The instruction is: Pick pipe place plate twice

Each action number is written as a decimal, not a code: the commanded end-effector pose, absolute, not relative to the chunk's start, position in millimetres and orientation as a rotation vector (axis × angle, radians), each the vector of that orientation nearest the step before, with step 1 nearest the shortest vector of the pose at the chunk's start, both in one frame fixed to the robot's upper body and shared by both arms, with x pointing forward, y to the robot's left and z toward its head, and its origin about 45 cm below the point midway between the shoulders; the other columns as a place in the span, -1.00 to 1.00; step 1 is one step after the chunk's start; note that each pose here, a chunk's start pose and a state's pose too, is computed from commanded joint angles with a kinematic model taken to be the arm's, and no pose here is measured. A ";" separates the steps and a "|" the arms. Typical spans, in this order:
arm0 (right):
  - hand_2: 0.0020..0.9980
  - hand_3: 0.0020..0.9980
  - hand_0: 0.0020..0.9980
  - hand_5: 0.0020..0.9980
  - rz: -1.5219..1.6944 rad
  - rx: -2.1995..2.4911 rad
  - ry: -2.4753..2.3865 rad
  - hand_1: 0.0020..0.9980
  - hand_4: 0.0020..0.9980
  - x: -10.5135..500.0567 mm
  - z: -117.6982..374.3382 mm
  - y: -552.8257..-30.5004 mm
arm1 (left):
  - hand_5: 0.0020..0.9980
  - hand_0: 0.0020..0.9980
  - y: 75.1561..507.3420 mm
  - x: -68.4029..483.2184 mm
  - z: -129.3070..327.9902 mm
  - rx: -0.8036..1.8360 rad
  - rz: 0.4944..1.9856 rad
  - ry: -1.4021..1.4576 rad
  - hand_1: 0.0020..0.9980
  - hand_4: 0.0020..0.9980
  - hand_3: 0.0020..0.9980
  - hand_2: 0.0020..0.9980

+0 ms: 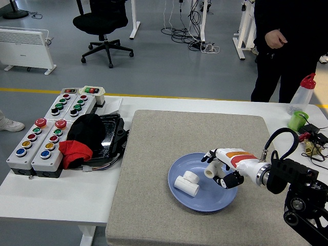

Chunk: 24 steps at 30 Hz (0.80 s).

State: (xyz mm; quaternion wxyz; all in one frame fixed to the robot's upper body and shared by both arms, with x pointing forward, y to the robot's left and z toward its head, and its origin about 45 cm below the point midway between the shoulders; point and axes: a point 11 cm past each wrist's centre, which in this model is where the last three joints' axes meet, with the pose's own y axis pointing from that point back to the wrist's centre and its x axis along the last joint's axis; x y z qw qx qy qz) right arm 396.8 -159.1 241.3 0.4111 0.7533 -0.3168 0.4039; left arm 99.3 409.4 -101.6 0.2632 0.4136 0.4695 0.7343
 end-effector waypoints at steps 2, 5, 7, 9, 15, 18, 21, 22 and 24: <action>0.54 0.65 0.44 -0.68 1.013 1.897 -0.784 0.46 0.24 396.6 234.8 -159.4 | 1.00 0.46 409.5 99.4 -101.6 1.118 1.986 1.270 0.55 -0.09 0.41 0.48; 0.78 0.76 0.62 -0.59 1.015 1.896 -0.772 0.65 0.33 396.2 229.9 -159.0 | 1.00 0.46 409.3 99.7 -101.6 1.118 1.985 1.269 0.55 -0.09 0.41 0.48; 0.78 0.76 0.62 -0.59 1.024 1.901 -0.768 0.65 0.33 395.9 228.2 -157.2 | 1.00 0.46 409.1 99.7 -101.6 1.118 1.985 1.269 0.55 -0.09 0.41 0.48; 0.78 0.76 0.62 -0.59 1.034 1.905 -0.762 0.65 0.33 395.6 227.1 -155.0 | 1.00 0.46 408.9 99.6 -101.7 1.118 1.984 1.269 0.55 -0.09 0.41 0.48; 1.00 0.96 0.83 -0.41 1.051 1.898 -0.759 0.82 0.59 396.1 227.4 -155.3 | 1.00 0.46 408.9 99.5 -101.8 1.119 1.984 1.269 0.55 -0.09 0.41 0.48; 1.00 1.00 0.90 -0.42 1.050 1.897 -0.776 0.86 0.61 397.0 228.9 -157.4 | 1.00 0.46 408.7 99.6 -101.8 1.119 1.983 1.269 0.55 -0.09 0.41 0.48; 1.00 1.00 0.90 -0.42 1.046 1.898 -0.802 0.86 0.61 398.1 231.1 -159.8 | 1.00 0.46 408.7 99.8 -101.8 1.120 1.983 1.269 0.55 -0.09 0.41 0.48; 1.00 1.00 0.91 -0.41 1.045 1.896 -0.817 0.86 0.61 398.9 232.4 -161.2 | 1.00 0.46 408.7 99.8 -101.7 1.120 1.982 1.269 0.55 -0.09 0.41 0.48; 1.00 1.00 0.91 -0.41 1.041 1.893 -0.839 0.86 0.61 400.2 234.4 -164.2 | 1.00 0.46 408.7 99.8 -101.7 1.120 1.982 1.268 0.55 -0.09 0.41 0.48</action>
